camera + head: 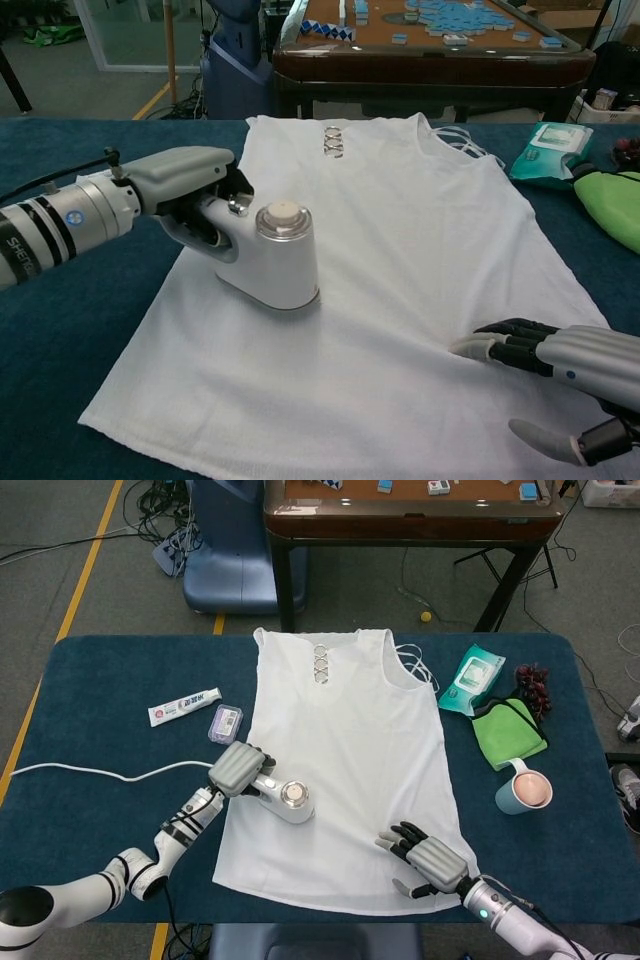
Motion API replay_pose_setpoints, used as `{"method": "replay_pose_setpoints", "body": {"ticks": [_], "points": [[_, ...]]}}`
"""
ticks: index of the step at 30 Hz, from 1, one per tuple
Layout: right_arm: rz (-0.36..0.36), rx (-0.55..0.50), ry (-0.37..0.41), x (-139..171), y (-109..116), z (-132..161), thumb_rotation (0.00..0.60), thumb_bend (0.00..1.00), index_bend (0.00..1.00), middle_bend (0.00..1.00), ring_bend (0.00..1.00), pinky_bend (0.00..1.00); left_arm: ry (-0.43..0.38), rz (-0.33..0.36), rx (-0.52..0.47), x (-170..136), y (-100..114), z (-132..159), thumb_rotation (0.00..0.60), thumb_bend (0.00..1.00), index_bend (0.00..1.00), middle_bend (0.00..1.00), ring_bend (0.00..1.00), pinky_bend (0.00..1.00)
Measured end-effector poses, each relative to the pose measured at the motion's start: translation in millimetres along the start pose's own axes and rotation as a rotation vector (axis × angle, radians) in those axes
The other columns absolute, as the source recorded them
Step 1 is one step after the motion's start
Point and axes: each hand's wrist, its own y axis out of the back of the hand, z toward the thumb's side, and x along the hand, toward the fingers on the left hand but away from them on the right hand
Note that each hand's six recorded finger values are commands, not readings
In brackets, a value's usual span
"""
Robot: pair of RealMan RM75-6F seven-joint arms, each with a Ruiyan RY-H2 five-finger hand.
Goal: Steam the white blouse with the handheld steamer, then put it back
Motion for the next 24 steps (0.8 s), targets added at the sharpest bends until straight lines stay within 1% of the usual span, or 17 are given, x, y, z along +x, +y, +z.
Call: {"method": "replay_pose_setpoints", "body": {"ticks": [5,9,16,24], "points": [[0.005,-0.002,0.0,-1.0,-0.7,-1.1,0.301,0.48,0.0,0.1,0.0,0.0,0.039,-0.001,0.008,8.1,-5.8,-9.4,0.6,0.25,0.82,0.68,0.58,0.57],[0.007,-0.001,0.003,-1.8,-0.6,-0.8,0.304,0.48,0.0,0.1,0.0,0.0,0.049,-0.022,0.007,5.7,-13.9,-13.5,0.6,0.25,0.82,0.68,0.58,0.57],[0.01,0.003,0.009,-2.4,-0.5,1.0,0.306,0.48,0.0,0.1,0.0,0.0,0.012,-0.041,0.032,-6.7,-20.9,-9.9,0.6,0.25,0.82,0.68,0.58,0.57],[0.011,0.006,0.013,-1.9,-1.9,3.8,0.306,0.48,0.0,0.1,0.0,0.0,-0.046,-0.05,0.046,-22.4,-21.1,0.6,0.6,0.25,0.82,0.68,0.58,0.57]]}}
